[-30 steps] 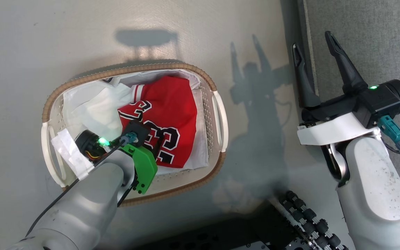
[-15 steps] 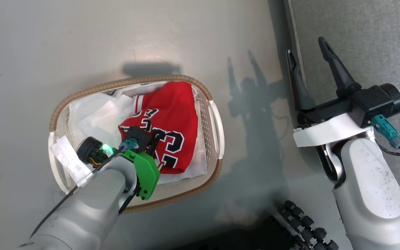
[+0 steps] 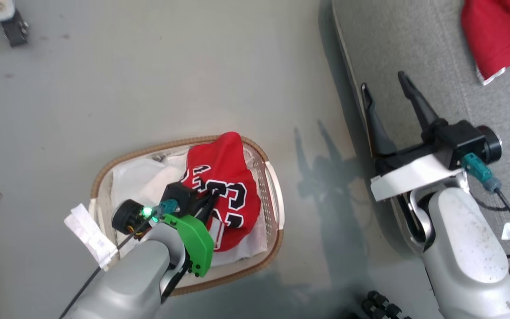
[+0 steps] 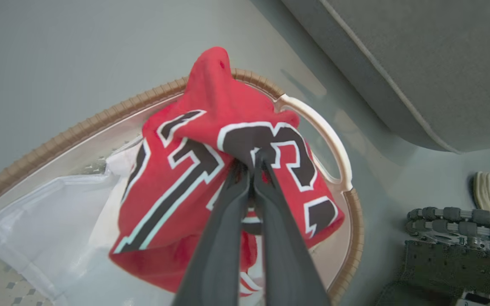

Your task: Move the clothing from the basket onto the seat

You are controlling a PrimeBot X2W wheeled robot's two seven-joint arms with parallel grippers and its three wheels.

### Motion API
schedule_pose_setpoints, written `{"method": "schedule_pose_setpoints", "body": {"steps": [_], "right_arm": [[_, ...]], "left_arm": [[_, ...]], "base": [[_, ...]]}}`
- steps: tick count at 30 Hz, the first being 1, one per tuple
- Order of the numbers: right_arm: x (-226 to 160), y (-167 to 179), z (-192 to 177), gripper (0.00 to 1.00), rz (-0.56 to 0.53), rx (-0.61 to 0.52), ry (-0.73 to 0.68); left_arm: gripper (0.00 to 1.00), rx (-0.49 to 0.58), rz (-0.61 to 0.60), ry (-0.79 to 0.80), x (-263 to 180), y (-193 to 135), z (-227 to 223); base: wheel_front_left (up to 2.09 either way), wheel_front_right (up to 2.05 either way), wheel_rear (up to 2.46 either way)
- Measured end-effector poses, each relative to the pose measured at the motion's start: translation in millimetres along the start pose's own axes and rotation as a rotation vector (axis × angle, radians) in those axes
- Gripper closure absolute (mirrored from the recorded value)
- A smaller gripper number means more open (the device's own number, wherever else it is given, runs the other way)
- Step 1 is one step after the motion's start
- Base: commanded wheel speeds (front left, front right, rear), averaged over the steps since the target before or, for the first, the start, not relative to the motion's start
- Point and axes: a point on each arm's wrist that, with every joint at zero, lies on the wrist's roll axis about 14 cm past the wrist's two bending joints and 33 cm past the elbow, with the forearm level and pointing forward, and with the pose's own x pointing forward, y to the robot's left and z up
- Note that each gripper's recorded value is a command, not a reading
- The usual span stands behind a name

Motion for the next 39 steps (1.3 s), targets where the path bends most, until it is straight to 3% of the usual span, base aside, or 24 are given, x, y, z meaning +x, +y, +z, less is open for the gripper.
{"method": "schedule_pose_setpoints", "body": {"steps": [15,24,39], "right_arm": [[-28,15,39,0.0,0.016,0.034,-0.071],[-47,26,54,0.0,0.037,0.055,-0.099],[-87,49,62,0.0,0.087,0.079,-0.112]], "left_arm": [[1.0,0.102,0.072,-0.421,-67,-24,122],[1.0,0.164,0.086,-0.698,-119,-58,197],[1.0,0.244,0.078,-0.938,-182,-114,248]], "base": [[0.0,0.0,0.0],[0.0,0.0,0.0],[0.0,0.0,0.0]]}}
